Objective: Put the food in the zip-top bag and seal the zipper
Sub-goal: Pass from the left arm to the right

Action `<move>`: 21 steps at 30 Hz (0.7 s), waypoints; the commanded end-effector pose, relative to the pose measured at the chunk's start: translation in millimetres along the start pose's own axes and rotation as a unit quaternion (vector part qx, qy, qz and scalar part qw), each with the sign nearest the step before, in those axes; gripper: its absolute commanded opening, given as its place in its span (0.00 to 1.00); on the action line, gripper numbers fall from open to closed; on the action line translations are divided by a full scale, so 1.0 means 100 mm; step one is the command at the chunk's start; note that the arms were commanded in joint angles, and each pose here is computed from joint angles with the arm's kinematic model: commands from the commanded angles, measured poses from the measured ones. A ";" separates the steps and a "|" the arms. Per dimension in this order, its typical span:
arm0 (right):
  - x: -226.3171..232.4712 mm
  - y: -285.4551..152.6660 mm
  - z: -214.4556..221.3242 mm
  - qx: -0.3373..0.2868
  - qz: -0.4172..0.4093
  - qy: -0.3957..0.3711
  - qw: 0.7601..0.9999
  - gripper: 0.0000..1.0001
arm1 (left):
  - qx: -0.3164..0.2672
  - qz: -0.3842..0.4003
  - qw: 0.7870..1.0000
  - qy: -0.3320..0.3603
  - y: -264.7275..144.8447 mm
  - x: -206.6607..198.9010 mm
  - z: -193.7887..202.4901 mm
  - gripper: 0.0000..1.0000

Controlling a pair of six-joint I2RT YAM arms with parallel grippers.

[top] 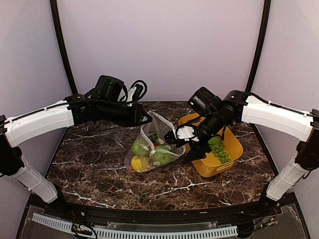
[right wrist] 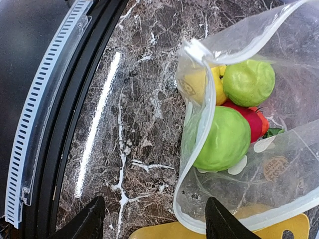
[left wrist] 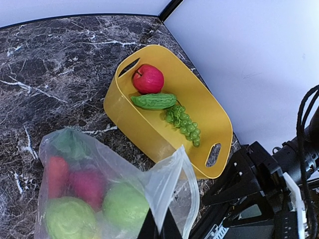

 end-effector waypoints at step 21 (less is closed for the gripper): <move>-0.39 0.03 -0.43 -0.031 0.055 -0.012 0.998 0.00 | 0.077 -0.067 0.995 0.009 -0.02 0.04 0.09 0.35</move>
Point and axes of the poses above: each gripper's point midway between its finger pads, its own y axis out along the fingers, its own x axis along the line the jaws close on, z = x × y, the point moved 1 cm from there along -y, back along the fingers, and after that the axes turned 10 degrees about -y, right-handed, at the moved point
